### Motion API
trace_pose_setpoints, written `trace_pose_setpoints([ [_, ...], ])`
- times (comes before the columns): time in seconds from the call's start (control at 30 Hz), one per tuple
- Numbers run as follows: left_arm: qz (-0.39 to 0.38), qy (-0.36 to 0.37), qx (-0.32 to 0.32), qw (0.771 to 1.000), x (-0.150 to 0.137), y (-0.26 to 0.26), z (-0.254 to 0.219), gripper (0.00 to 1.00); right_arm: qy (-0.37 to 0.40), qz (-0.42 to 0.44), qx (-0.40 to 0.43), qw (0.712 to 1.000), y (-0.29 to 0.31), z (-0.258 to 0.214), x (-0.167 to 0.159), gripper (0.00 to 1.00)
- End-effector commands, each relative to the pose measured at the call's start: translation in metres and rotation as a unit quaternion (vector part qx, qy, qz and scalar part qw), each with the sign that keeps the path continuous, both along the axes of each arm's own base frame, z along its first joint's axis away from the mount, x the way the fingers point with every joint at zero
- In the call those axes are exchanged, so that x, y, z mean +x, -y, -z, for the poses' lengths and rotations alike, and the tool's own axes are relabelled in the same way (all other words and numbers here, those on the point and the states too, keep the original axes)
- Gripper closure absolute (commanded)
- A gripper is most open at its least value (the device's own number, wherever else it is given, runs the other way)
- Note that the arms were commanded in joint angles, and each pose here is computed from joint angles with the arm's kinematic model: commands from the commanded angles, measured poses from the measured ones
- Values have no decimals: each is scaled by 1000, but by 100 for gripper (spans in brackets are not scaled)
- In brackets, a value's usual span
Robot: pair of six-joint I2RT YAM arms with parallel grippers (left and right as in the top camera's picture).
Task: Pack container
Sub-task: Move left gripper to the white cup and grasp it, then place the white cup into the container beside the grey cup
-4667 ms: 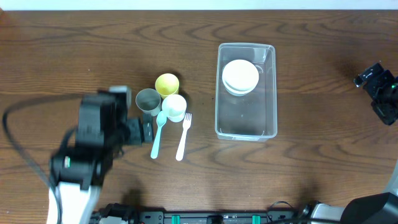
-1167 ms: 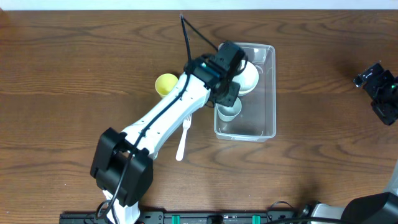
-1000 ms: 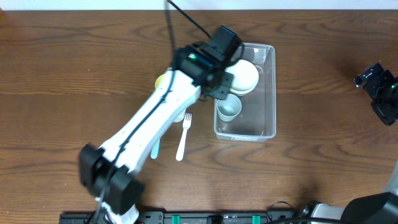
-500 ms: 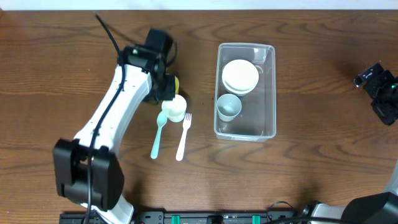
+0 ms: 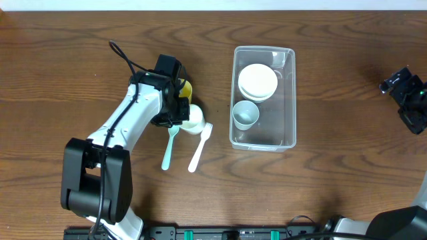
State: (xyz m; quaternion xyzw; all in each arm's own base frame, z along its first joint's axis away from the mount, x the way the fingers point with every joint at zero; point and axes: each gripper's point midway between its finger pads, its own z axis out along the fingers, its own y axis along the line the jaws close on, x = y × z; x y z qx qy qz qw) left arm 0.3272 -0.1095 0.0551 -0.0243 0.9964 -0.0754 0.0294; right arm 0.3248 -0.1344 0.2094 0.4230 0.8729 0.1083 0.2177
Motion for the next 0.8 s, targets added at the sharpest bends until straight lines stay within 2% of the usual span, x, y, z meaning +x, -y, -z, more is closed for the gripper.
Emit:
trace_pose_setpoints([
  [0.0, 0, -2, -4, 1000, -4, 1, -5, 94, 0, 6, 2, 1000, 2, 0, 0, 1],
  [0.13, 1, 2, -9, 1000, -8, 1, -29, 94, 0, 6, 2, 1000, 2, 0, 0, 1],
  [0.27, 2, 37, -18, 999, -8, 2, -80, 94, 0, 5, 2, 1000, 2, 0, 0, 1],
  [0.4, 27, 119, -44, 991, -7, 18, -151, 94, 0, 6, 2, 1000, 2, 0, 0, 1],
  [0.53, 114, 217, -77, 966, -12, 63, -207, 94, 0, 6, 2, 1000, 2, 0, 0, 1],
  [0.63, 169, 251, -93, 949, -16, 101, -215, 94, 0, 6, 2, 1000, 2, 0, 0, 1],
  [0.77, 214, 230, -95, 945, -15, 143, -188, 94, 0, 6, 2, 1000, 2, 0, 0, 1],
])
